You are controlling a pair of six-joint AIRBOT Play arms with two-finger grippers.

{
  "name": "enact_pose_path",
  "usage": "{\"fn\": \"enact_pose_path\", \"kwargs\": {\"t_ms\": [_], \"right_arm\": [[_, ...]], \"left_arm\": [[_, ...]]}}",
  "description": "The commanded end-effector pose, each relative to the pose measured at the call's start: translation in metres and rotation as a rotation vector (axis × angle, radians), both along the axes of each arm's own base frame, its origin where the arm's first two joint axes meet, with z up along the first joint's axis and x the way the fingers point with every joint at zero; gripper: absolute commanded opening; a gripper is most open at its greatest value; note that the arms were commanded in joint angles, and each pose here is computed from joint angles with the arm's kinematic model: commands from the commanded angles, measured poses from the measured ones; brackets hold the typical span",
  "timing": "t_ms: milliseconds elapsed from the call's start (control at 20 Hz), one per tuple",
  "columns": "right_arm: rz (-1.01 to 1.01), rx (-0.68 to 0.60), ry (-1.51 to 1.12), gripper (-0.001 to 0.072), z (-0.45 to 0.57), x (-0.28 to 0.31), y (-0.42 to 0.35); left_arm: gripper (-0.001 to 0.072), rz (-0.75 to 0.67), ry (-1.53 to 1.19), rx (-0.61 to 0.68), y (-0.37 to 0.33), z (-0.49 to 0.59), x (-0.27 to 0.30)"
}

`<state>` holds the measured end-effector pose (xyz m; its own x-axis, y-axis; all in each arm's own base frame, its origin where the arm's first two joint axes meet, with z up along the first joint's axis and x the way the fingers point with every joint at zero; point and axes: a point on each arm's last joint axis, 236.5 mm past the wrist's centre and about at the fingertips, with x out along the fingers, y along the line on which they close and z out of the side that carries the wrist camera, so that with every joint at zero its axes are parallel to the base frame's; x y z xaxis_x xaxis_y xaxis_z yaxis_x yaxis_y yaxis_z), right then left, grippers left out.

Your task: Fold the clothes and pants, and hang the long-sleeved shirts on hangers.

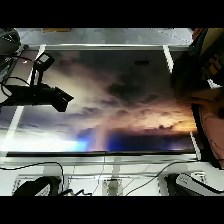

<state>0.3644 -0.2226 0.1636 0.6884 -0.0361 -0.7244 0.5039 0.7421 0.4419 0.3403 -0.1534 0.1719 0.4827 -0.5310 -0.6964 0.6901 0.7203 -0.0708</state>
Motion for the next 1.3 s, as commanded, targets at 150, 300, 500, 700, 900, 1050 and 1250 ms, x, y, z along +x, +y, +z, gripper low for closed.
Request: {"fn": "enact_pose_path", "kwargs": {"t_ms": [150, 300, 500, 700, 900, 1050, 1250], "right_arm": [[-0.521, 0.093, 0.271, 0.0023, -0.034, -0.155, -0.098], [-0.637, 0.143, 0.362, 0.0165, -0.044, -0.189, -0.101], [-0.640, 0.141, 0.355, 0.0687, -0.044, -0.189, -0.102], [-0.634, 0.150, 0.346, 0.0406, -0.043, -0.186, -0.101], [-0.374, 0.214, 0.285, 0.0022, -0.048, -0.118, -0.046], [0.021, 0.128, 0.272, 0.0022, -0.049, -0.041, 0.048], [0.546, -0.115, 0.122, 0.0023, -0.019, 0.024, 0.199]], "left_arm": [[0.0022, -0.005, 0.006, 0.003, 0.001, 0.000, -0.004], [0.0022, -0.002, 0.001, 0.002, 0.001, 0.001, -0.003], [0.0023, -0.002, 0.001, 0.002, 0.001, 0.001, -0.003], [0.0023, -0.002, 0.001, 0.002, 0.001, 0.001, -0.003], [0.0023, -0.002, 0.001, 0.002, 0.001, 0.001, -0.003], [0.0023, -0.002, 0.001, 0.002, 0.001, 0.001, -0.003], [0.0023, -0.002, 0.001, 0.002, 0.001, 0.001, -0.003]]}}
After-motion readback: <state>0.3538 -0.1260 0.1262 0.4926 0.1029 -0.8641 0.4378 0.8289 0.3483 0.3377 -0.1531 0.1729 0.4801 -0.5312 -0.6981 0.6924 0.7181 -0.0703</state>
